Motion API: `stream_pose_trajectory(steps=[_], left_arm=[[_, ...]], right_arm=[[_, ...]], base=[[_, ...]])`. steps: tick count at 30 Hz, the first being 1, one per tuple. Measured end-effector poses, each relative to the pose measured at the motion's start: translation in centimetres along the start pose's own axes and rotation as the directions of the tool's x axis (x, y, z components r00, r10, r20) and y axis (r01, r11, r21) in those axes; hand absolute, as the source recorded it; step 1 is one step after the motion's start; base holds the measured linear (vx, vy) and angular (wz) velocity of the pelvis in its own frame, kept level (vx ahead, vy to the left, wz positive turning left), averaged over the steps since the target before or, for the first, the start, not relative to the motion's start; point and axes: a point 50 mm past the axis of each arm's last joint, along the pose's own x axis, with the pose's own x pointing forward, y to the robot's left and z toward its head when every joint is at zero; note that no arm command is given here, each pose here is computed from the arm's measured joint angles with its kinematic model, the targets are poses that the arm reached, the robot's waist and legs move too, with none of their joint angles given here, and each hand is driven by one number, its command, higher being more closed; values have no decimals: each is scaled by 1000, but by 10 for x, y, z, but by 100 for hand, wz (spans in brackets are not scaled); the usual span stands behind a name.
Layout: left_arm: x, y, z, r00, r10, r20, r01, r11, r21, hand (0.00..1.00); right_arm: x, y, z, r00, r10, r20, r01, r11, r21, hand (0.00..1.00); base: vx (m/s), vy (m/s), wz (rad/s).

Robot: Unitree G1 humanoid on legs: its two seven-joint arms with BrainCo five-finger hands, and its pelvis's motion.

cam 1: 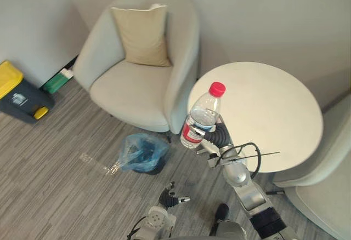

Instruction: Gather rubbish on tea table into small bin, then transfer packed bag to large trash can.

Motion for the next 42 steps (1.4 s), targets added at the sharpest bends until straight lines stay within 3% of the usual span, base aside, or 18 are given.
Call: stream_pose_trajectory(steps=[2, 15, 19, 27, 37, 42], left_arm=[[-8, 5, -18, 999, 17, -51, -18, 1000, -5, 0], [-3, 31, -15, 996, 70, -49, -69, 997, 18, 0], [1, 21, -5, 999, 40, -23, -40, 999, -3, 0], [-2, 23, -11, 997, 67, -40, -69, 996, -51, 0], [-9, 38, -19, 994, 99, -46, -101, 995, -23, 0], [-9, 35, -22, 994, 93, -57, -95, 995, -28, 0]], right_arm=[[-11, 13, -5, 999, 14, -47, -12, 999, 47, 100], [-22, 10, -14, 994, 14, -106, -5, 996, 84, 100], [-30, -11, -28, 986, -37, -163, 48, 997, 64, 100], [-25, -14, -23, 989, -62, -135, 74, 993, 87, 100], [-27, 3, -27, 984, -37, -175, 62, 989, 138, 100], [-38, 6, -52, 959, -9, -282, 32, 997, 76, 100]], base=[[-12, 313, 74], [28, 11, 48], [166, -158, 69], [145, -14, -18], [80, 63, -10], [-31, -25, -6]])
